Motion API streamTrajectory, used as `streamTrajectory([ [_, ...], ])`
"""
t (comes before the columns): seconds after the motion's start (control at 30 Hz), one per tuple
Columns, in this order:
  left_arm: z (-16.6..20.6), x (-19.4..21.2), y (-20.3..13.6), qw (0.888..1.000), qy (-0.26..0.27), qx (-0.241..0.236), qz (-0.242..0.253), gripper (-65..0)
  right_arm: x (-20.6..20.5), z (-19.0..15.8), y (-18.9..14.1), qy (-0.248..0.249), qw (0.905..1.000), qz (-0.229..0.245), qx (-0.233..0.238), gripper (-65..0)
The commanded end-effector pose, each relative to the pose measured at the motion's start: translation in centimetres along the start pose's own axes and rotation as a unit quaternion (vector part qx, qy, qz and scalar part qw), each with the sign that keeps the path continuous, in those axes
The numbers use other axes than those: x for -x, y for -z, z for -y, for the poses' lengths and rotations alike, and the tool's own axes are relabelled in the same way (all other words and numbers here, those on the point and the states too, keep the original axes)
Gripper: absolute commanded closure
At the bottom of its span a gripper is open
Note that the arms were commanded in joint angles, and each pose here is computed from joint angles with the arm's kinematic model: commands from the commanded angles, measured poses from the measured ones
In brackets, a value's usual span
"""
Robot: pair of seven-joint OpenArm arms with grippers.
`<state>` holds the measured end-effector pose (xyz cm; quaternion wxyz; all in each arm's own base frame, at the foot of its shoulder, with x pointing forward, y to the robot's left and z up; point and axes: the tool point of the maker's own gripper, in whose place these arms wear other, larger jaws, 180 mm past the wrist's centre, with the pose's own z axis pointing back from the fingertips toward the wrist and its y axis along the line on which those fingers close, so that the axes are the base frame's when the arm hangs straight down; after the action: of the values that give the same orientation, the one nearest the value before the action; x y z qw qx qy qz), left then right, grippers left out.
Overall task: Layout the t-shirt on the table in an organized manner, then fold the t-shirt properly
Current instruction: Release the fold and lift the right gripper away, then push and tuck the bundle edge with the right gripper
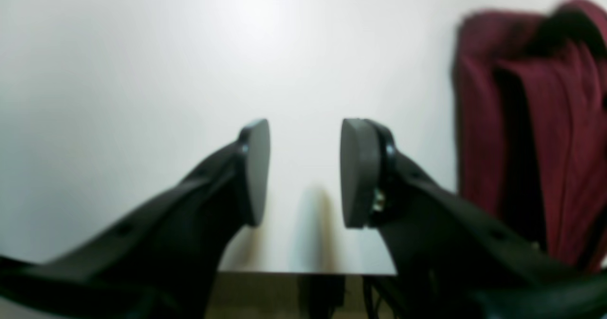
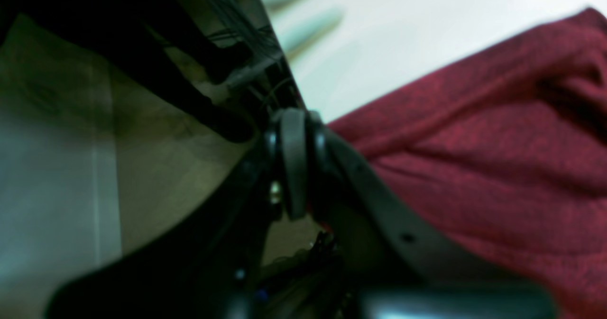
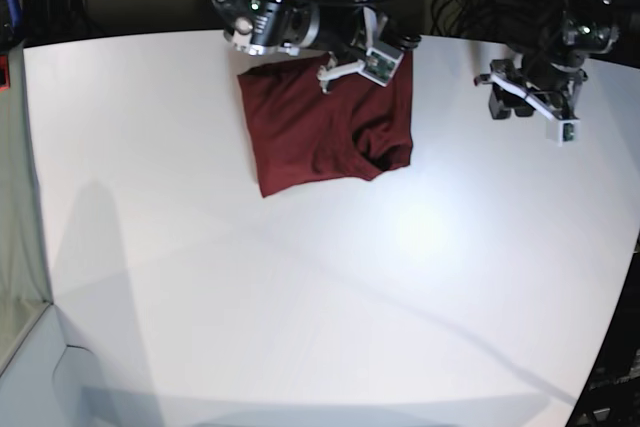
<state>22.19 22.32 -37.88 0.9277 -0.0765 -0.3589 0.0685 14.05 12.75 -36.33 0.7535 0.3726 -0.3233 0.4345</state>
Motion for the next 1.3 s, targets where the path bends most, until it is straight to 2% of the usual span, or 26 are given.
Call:
streamTrajectory([
  [0.0,-0.4,-1.0,-0.4,1.0,0.003,-0.004,0.017,-24.3,-1.7,-0.2,-0.4,-0.007,0.9995,0.03,-0.003,-9.0],
  [0.1,-1.1,-1.4,-0.6,1.0,0.001,-0.013,0.022,-24.3,-2.3,-0.1,-1.2,-0.021,0.9991,0.038,0.003,-18.8],
  [0.17,-1.7,-1.7,-0.9,0.999,-0.002,-0.021,0.028,-24.3,-3.2,0.1,-1.9,-0.032,0.9982,0.05,0.01,-22.8],
  [0.3,-2.9,-2.3,-1.3,0.999,-0.007,-0.037,0.038,-24.3,-4.9,1.5,-3.6,-0.052,0.9954,0.07,0.039,-24.0],
  [0.43,-4.0,-2.8,-1.8,0.998,-0.013,-0.049,0.046,-24.3,-6.9,5.4,-4.7,-0.069,0.9903,0.085,0.086,-24.4],
  [0.57,-4.3,-2.9,-1.9,0.997,-0.014,-0.054,0.048,-24.3,-7.6,10.6,-4.2,-0.078,0.9886,0.049,0.119,-24.5],
  [0.7,-4.4,-2.1,-2.0,0.998,-0.015,-0.056,0.039,-24.3,-8.1,14.6,-3.1,-0.087,0.9879,0.011,0.128,-24.6],
  [0.83,-4.4,-2.1,-2.0,0.998,-0.015,-0.056,0.038,-24.3,-8.3,17.4,-2.6,-0.085,0.9872,-0.011,0.135,-29.4],
  [1.03,-4.3,-2.2,-2.0,0.998,-0.015,-0.056,0.04,-24.3,-8.0,18.3,-2.3,-0.08,0.9874,-0.021,0.135,-39.5],
  [1.27,-4.3,-2.3,-2.0,0.997,-0.015,-0.055,0.041,-24.3,-7.0,17.9,-0.6,-0.057,0.9916,-0.022,0.114,-39.4],
])
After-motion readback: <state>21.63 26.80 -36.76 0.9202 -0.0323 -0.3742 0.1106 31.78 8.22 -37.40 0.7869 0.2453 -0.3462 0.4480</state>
